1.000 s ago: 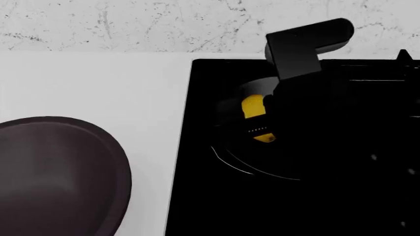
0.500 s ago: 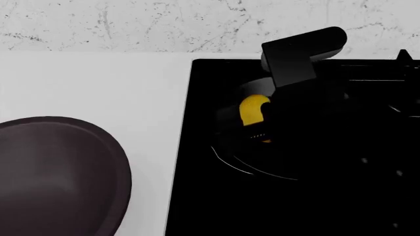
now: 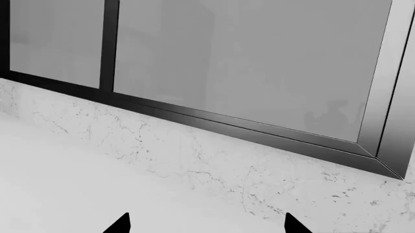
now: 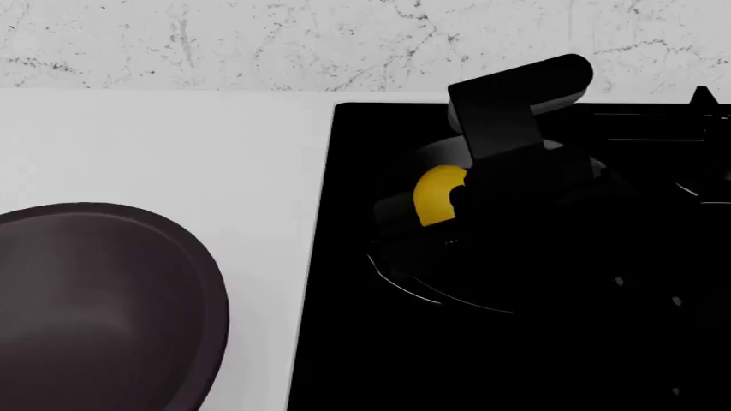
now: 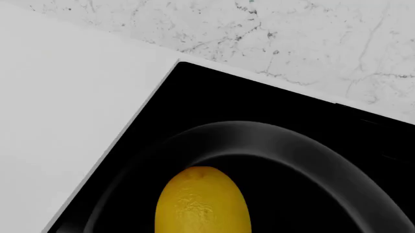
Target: Pick the lemon from the pan and place it in the bowl.
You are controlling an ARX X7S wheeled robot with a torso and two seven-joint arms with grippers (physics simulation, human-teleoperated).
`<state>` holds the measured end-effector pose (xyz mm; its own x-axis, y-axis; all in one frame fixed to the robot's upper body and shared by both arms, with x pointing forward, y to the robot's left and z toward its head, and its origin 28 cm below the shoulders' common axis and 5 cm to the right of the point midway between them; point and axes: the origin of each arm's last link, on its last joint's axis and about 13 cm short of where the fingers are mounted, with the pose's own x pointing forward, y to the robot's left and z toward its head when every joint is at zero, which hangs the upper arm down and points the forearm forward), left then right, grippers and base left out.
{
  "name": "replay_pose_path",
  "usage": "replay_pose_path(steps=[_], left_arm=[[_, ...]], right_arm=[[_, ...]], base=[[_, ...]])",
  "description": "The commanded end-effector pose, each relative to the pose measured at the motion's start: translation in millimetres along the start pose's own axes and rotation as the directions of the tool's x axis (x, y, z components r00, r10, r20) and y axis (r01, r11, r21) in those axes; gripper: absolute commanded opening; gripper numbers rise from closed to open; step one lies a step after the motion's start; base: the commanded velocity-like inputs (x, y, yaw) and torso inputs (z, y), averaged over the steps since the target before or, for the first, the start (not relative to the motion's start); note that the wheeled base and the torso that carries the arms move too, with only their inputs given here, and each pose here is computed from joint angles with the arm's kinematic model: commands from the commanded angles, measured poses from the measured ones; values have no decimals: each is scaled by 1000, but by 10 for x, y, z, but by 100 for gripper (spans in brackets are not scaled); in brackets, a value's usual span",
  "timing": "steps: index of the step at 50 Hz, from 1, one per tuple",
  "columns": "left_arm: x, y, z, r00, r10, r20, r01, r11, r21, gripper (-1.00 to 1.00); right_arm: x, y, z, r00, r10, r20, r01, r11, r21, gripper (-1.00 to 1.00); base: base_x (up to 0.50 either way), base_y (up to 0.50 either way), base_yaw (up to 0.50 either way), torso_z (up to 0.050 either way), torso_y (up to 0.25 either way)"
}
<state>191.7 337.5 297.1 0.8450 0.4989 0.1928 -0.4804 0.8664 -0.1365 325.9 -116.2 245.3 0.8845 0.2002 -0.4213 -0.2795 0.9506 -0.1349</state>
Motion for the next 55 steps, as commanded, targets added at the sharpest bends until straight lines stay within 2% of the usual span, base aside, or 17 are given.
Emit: replay_pose_path(steps=[1,51,52,55], left_arm=[[-1,12,-24,1000,3,-4,-3,1000,-3,100],[31,39,-161,999,24,-27,-24,1000,8,100],[36,42,-168,999,25,-31,-25,1000,7,100],[32,45,-170,999,28,-31,-28,1000,9,100]], right_arm=[[16,6,-27,1000,3,-10,-3,1000,-5,100],[226,5,-109,999,16,-48,-16,1000,1,100],[232,7,-116,999,9,-47,-9,1000,-2,-100],[236,5,-112,999,4,-40,-4,1000,-8,-100]], base=[[0,0,0,0,0],[0,0,0,0,0],[0,0,3,0,0],[0,0,1,0,0]])
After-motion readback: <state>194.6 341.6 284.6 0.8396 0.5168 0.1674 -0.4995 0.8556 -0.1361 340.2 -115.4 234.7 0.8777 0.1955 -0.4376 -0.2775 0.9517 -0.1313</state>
